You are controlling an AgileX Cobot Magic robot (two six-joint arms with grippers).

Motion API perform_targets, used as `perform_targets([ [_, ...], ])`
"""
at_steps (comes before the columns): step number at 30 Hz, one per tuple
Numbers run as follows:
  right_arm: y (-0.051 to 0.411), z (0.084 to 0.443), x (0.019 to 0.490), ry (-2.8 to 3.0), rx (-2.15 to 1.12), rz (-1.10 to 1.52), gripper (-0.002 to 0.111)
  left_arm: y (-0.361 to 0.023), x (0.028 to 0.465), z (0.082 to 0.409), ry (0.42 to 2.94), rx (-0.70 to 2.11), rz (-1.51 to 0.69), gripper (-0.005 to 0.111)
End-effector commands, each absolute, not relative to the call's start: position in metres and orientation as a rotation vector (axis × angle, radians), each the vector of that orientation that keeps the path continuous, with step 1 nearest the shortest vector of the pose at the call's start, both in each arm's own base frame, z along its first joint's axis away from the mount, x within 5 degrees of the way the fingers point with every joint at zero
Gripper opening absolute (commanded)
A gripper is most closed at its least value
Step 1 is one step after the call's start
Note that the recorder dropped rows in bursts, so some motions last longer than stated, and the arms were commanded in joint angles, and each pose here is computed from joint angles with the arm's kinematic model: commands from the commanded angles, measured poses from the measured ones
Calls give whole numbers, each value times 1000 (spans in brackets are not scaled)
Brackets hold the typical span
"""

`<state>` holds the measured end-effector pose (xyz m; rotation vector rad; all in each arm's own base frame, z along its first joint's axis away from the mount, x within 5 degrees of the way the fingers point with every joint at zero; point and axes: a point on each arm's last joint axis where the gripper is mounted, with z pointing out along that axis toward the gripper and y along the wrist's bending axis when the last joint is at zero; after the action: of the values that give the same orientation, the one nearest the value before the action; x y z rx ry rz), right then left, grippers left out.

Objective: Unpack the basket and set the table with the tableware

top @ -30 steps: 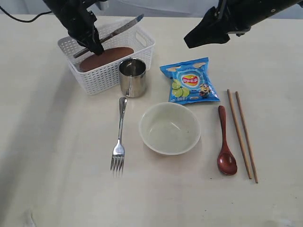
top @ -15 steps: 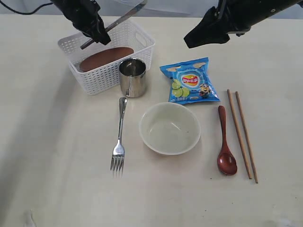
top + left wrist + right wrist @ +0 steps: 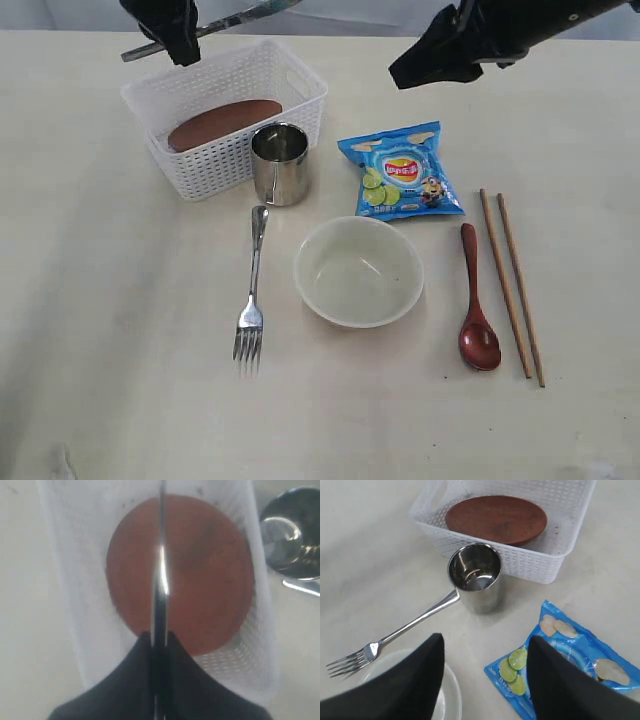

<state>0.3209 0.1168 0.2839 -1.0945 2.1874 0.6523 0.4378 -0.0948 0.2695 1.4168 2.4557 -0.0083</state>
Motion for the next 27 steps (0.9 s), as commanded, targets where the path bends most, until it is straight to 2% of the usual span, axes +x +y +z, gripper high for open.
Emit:
perform_targets([
  [1, 116, 295, 321, 2139, -1033, 637, 49, -117, 425, 285, 2456, 1403, 83, 0],
  [6, 116, 317, 306, 2084, -1049, 632, 49, -136, 411, 298, 2438, 1360, -9, 0],
  [13, 125, 354, 274, 1971, -1085, 620, 49, -121, 367, 286, 2525, 1443, -24, 0],
  [18, 139, 358, 250, 1967, -1255, 591, 49, -127, 341, 299, 2531, 1337, -237, 0],
  [22, 149, 348, 229, 2018, -1408, 389, 49, -129, 328, 307, 2564, 1213, -346, 0],
  [27, 167, 337, 198, 1854, -1607, 63, 49, -128, 314, 301, 2611, 1173, -413, 0],
])
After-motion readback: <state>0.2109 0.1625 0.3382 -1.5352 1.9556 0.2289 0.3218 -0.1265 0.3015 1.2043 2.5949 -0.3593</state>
